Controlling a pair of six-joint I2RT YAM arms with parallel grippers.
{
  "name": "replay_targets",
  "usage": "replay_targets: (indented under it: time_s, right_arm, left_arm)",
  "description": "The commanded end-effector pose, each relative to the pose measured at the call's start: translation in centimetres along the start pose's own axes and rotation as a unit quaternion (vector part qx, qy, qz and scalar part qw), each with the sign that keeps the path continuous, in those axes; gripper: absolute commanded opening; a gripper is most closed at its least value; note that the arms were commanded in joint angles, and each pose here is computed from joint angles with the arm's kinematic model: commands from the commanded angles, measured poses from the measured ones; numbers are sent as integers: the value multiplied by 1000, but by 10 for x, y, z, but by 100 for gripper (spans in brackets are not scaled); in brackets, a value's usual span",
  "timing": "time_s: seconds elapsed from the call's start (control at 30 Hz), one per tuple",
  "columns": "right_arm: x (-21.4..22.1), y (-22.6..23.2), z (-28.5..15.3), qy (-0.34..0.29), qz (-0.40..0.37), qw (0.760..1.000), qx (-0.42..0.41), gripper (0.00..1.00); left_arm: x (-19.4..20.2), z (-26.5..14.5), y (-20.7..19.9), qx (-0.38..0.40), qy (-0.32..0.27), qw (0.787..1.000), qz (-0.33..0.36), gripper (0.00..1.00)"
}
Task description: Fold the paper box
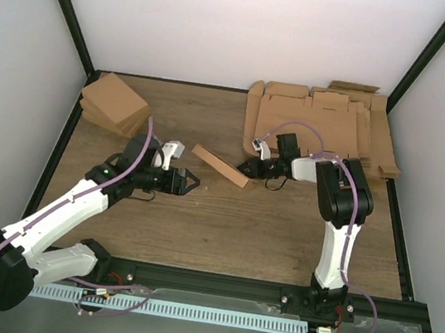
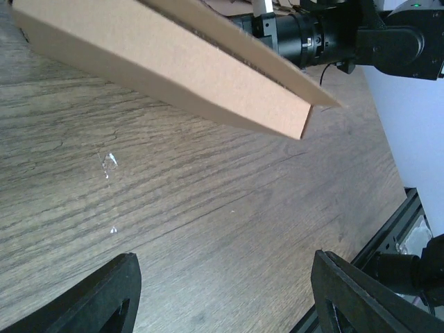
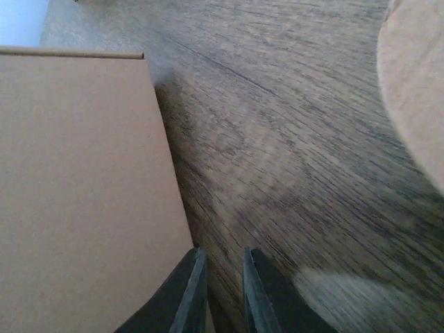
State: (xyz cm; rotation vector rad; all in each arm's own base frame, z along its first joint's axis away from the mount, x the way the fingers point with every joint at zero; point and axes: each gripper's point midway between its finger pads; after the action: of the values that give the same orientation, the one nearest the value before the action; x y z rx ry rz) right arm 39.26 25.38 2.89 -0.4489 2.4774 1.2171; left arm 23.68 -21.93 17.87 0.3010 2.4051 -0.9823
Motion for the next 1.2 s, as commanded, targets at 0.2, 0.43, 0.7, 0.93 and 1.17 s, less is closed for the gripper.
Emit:
replay_targets:
  time_s: [0.2,0.43,0.7,0.93,1.17]
  right_arm:
    - [18,-20,5,22,30,999,25,18]
    - [17,-18,5,22,27,999,19,18]
    - [10,8,-9,2,-5,1000,-13,32]
    - [19,32,-6,19,-29,996,-77,47]
    - [25,39,0,35,-33,994,-93,50]
  left_arm:
    - [23,17,16,3,16,1000,-19,68]
    - [43,48,34,18,19,999,-44,53]
    - [33,49,42,-29,-2,999,-32,50]
    - [44,49,48,-41,13,998,-38,50]
    - [44,47,48,-41,12,998,-37,50]
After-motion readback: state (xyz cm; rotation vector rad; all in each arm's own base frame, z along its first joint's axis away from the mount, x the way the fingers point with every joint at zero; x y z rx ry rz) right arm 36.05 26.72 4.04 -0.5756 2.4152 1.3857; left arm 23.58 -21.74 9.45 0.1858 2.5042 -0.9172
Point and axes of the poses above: each gripper's point midway between its finger pads, its own z axis out along the fingers, its own y axis along the line the jaws close on, x = y × z, and after that the axes turned 2 degrees about z, right-handed
